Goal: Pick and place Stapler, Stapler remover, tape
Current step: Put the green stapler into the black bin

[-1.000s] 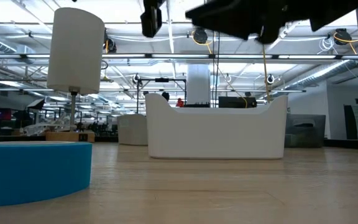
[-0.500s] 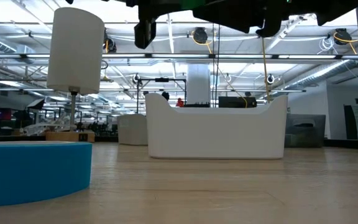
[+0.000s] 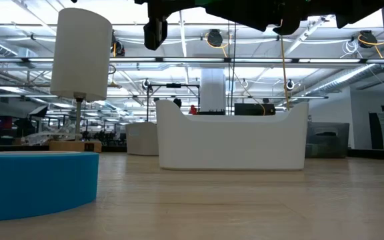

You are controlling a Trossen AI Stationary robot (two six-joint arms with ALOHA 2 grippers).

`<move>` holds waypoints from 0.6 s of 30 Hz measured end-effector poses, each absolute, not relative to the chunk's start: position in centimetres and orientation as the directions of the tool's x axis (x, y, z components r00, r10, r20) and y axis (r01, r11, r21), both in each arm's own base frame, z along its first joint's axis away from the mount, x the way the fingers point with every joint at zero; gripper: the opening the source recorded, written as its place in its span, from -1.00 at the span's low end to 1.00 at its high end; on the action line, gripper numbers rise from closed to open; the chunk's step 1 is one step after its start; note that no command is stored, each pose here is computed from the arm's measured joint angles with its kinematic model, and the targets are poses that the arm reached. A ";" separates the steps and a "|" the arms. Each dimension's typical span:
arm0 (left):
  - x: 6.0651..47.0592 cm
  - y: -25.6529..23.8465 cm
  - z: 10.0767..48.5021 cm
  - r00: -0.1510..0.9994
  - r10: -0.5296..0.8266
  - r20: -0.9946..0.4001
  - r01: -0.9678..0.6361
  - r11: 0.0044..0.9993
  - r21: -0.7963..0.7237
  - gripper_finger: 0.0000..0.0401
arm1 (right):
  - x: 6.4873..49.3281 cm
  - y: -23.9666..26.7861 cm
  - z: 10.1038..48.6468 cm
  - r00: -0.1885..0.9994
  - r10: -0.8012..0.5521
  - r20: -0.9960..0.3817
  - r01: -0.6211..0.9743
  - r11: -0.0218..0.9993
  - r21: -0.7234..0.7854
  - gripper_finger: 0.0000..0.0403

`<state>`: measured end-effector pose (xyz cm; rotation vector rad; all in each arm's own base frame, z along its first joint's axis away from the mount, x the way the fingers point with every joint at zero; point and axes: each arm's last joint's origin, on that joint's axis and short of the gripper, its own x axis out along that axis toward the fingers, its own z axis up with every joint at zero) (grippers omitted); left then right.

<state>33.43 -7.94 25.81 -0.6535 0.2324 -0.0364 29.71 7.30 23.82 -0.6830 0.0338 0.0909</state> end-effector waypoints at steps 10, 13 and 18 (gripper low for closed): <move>33.4 -7.9 25.8 0.974 -0.106 -0.203 -0.040 0.795 -0.605 -0.62 | 29.5 8.1 23.9 0.994 0.097 -0.058 -0.112 0.775 -0.622 0.26; 33.5 -7.7 25.6 0.974 -0.072 -0.217 -0.074 0.800 -0.595 -0.62 | 29.4 8.7 24.2 0.991 0.127 -0.038 -0.123 0.777 -0.618 0.26; 33.5 -7.7 25.7 0.975 -0.065 -0.210 -0.076 0.799 -0.597 -0.62 | 29.3 9.1 24.1 0.989 0.142 -0.044 -0.138 0.771 -0.621 0.26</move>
